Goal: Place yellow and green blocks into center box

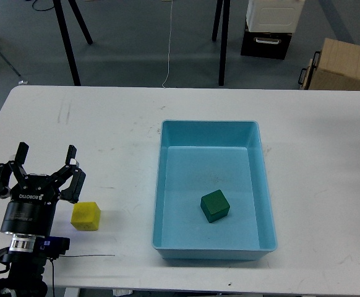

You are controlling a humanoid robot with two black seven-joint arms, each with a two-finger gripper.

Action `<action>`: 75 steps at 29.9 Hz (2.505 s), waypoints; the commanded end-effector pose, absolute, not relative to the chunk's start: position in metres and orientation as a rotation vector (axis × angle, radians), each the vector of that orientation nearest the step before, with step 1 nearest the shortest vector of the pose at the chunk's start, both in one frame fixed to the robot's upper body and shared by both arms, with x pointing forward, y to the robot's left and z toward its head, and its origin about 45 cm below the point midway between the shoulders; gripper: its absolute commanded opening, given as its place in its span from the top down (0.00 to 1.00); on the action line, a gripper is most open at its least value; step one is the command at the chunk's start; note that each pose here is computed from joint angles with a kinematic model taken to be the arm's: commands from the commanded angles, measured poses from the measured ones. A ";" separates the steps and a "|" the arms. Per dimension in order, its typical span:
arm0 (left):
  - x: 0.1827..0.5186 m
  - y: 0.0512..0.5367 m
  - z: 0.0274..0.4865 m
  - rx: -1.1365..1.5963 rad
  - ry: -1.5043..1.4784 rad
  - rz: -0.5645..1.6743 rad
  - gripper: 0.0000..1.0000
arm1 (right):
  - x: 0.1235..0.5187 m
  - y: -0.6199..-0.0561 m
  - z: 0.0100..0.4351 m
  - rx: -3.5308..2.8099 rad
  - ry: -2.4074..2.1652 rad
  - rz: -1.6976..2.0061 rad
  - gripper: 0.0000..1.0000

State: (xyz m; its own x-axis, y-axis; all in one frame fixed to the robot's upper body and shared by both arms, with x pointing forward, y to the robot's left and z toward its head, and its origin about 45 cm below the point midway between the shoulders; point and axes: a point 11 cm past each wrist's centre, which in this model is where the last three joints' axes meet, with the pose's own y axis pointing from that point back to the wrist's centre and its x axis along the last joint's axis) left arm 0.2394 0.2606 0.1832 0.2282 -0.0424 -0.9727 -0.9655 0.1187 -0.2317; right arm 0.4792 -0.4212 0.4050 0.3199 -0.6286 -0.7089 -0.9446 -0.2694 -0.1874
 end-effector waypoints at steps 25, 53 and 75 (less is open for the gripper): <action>0.240 0.267 0.188 -1.240 1.082 0.943 0.00 | 0.286 -0.425 0.186 -1.357 1.200 1.123 0.00; 0.268 0.364 0.223 -1.371 0.771 1.137 0.00 | 0.223 -0.453 0.184 -1.390 1.362 1.149 0.00; 0.306 0.347 0.379 -0.203 0.229 0.842 0.00 | 0.225 -0.423 0.173 -1.298 1.242 1.153 0.00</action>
